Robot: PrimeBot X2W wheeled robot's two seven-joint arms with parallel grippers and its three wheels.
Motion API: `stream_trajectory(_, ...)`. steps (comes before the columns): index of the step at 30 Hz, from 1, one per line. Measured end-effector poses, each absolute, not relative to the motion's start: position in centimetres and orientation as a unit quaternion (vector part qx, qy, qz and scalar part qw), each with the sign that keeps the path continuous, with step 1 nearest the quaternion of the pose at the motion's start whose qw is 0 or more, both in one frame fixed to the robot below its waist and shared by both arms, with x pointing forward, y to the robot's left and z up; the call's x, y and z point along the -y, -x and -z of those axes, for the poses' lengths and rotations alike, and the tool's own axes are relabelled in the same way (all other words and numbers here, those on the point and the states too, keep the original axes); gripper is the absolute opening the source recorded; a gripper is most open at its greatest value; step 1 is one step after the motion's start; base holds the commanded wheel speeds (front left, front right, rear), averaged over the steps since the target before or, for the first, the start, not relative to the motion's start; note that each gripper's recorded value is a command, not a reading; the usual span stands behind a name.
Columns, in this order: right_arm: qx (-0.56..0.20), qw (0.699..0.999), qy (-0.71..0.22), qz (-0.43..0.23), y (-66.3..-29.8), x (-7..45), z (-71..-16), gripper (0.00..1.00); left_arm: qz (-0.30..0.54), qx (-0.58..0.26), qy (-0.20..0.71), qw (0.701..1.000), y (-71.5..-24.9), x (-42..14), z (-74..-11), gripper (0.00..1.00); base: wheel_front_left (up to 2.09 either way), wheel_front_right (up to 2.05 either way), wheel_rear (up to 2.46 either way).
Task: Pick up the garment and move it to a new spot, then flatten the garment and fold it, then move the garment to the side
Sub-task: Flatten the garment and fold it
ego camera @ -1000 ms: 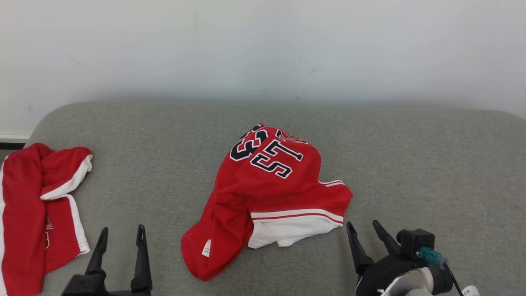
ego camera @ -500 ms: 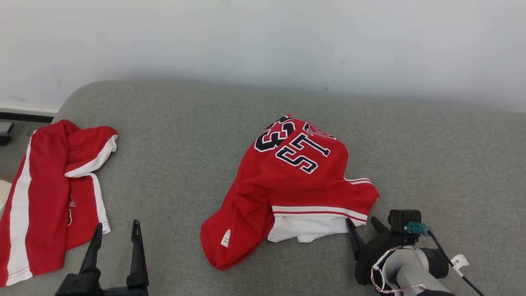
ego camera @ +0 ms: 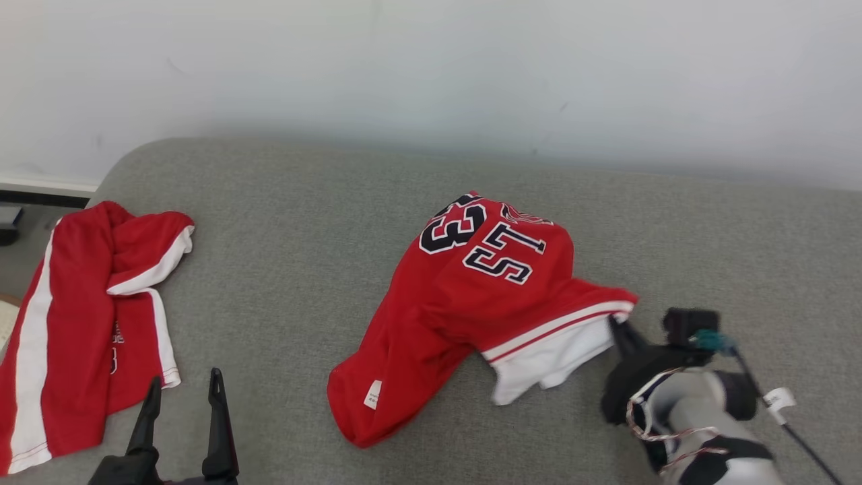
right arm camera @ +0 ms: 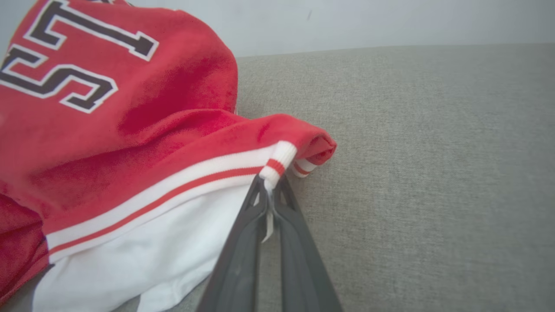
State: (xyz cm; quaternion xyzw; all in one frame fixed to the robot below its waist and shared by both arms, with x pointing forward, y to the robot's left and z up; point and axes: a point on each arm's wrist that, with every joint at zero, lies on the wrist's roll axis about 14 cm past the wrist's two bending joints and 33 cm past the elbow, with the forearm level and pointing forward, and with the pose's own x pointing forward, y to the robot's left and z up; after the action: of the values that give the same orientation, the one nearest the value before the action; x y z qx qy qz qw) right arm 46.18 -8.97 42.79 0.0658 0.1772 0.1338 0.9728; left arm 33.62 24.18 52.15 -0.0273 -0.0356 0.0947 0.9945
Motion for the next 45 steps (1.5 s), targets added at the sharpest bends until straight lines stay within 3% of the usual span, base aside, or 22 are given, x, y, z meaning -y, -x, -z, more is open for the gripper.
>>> stream_trajectory(9, -0.114, 0.992, -0.047, -0.021, -48.2, 21.2, -47.2, 0.00, -0.070, 0.024, 0.041, 0.996, -34.3, -22.2, -51.3, 1.00, 0.00, 0.00, 0.00)
stream_trajectory(17, -0.136, 0.987, -0.088, 0.006, -46.1, 24.1, -46.3, 0.00, -0.048, 0.017, 0.049, 0.998, -35.2, -20.6, -50.7, 1.00, 0.00, 0.00, 0.00)
stream_trajectory(18, -0.142, 0.986, -0.092, 0.003, -45.7, 23.9, -45.9, 0.13, -0.044, 0.015, 0.051, 0.998, -35.3, -20.4, -50.5, 1.00, 0.00, 0.00, 0.00)
stream_trajectory(19, -0.146, 0.985, -0.089, 0.002, -45.4, 24.0, -45.7, 0.47, -0.040, 0.012, 0.051, 0.998, -35.3, -20.2, -50.3, 1.00, 0.00, 0.00, 0.00)
stream_trajectory(20, -0.146, 0.985, -0.088, 0.003, -45.1, 24.3, -45.6, 1.00, -0.038, 0.008, 0.050, 0.998, -35.3, -20.1, -50.1, 1.00, 0.00, 0.00, 0.00)
stream_trajectory(22, -0.133, 0.988, -0.076, 0.008, -44.8, 25.1, -46.1, 1.00, -0.036, 0.007, 0.051, 0.998, -35.3, -20.0, -50.0, 1.00, 0.00, 0.00, 0.00)
stream_trajectory(28, -0.002, 0.999, -0.053, 0.004, -45.8, 25.0, -51.9, 1.00, -0.029, 0.005, 0.049, 0.998, -35.4, -19.6, -49.8, 1.00, 0.00, 0.00, 0.00)
stream_trajectory(34, 0.049, 0.997, -0.052, -0.006, -44.1, 23.0, -53.5, 1.00, -0.012, -0.002, 0.052, 0.999, -35.5, -18.6, -49.4, 1.00, 0.00, 0.00, 0.00)
stream_trajectory(39, 0.041, 0.998, -0.055, -0.008, -42.2, 21.6, -52.4, 1.00, -0.006, -0.003, 0.056, 0.998, -35.6, -17.9, -49.4, 1.00, 0.00, 0.00, 0.00)
stream_trajectory(45, -0.019, 0.999, -0.047, 0.011, -40.4, 22.2, -49.2, 1.00, 0.002, -0.004, 0.056, 0.998, -36.4, -17.7, -49.4, 1.00, 0.00, 0.00, 0.00)
